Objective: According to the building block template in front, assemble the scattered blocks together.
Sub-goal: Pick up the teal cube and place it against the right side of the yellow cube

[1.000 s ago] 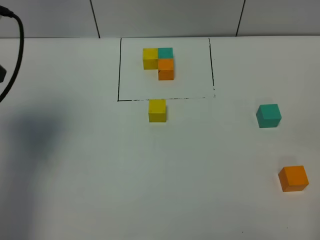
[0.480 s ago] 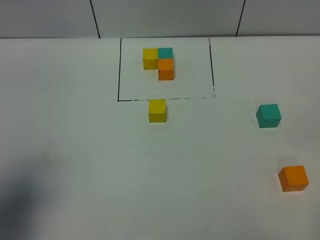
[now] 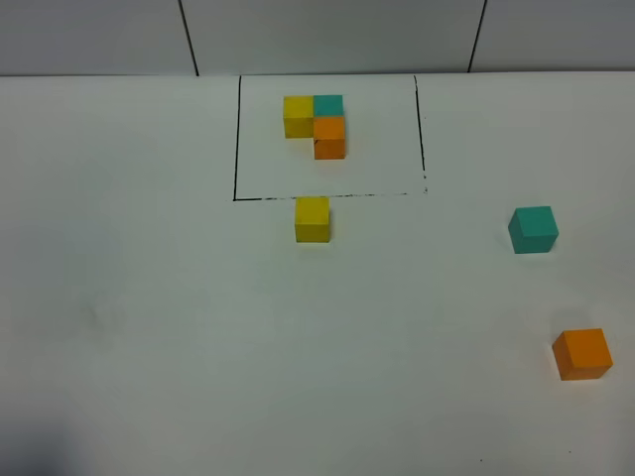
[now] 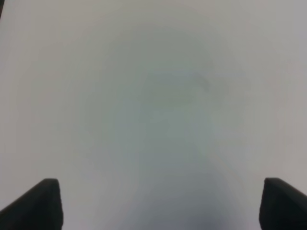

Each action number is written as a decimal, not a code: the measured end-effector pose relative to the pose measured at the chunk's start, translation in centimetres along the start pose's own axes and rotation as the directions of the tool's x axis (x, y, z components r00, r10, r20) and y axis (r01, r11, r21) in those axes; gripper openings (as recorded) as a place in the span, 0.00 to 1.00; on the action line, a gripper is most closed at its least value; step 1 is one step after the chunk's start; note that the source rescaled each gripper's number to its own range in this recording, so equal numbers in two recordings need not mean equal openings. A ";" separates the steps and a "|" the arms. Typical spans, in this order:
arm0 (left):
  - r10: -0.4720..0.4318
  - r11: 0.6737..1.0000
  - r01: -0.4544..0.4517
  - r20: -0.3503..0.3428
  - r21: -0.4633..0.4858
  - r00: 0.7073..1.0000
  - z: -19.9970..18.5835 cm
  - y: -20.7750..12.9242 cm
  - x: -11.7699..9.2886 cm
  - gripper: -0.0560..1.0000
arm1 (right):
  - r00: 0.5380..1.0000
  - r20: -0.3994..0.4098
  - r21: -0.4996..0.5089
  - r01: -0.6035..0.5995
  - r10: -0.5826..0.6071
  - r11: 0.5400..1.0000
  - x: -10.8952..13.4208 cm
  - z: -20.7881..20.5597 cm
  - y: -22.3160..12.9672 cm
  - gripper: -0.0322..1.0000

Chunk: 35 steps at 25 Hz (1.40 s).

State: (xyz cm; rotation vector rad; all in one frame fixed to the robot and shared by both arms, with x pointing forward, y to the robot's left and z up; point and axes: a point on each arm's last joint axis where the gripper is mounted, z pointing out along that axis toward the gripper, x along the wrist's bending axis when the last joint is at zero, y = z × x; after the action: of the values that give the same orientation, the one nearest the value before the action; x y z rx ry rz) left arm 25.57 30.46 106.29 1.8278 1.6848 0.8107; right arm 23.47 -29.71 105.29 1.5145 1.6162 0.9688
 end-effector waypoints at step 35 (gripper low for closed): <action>0.021 0.982 -0.006 0.076 -0.187 0.997 -0.9 -3.2 -1.0 0.67 | 1.000 0.000 0.000 0.000 0.000 1.000 0.0 0.0 0.0 0.73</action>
State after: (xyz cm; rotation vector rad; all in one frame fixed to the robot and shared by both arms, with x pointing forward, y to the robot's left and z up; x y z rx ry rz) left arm 22.71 29.69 104.52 1.7216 1.4958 0.8612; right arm 23.47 -29.71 105.29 1.5145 1.6162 0.9688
